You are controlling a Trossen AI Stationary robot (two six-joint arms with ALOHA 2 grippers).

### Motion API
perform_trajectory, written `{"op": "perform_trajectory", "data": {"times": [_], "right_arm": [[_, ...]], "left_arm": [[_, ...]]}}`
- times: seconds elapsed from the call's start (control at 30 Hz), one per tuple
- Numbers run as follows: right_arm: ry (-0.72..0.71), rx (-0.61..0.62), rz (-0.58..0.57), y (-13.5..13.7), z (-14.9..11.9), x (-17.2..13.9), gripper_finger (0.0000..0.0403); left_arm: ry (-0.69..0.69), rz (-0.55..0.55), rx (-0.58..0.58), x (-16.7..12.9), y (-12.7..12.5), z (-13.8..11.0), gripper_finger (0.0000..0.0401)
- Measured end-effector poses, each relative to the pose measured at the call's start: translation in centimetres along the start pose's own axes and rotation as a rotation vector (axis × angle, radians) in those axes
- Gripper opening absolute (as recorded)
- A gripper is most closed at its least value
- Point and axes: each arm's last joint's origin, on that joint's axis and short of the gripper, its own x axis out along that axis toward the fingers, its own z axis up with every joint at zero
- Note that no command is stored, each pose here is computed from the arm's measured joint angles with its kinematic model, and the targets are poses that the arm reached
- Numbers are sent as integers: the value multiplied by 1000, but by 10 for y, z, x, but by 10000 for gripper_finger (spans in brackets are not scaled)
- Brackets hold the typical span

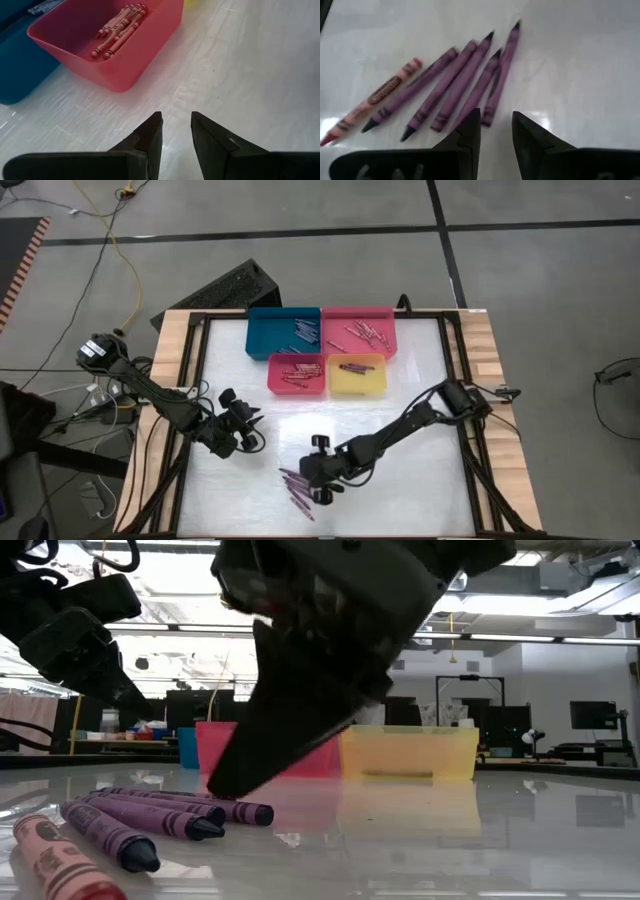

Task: Sort crayons
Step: Put the violet crayon into the yellow bin

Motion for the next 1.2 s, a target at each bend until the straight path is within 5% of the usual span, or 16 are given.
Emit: {"op": "perform_trajectory", "data": {"times": [0.93,1.2], "right_arm": [[32,68,87,-11,-9,26,107],[48,67,33,-20,-9,27,91]], "left_arm": [[8,-3,-19,0,0,-1,94],[7,3,-6,0,0,-1,94]]}}
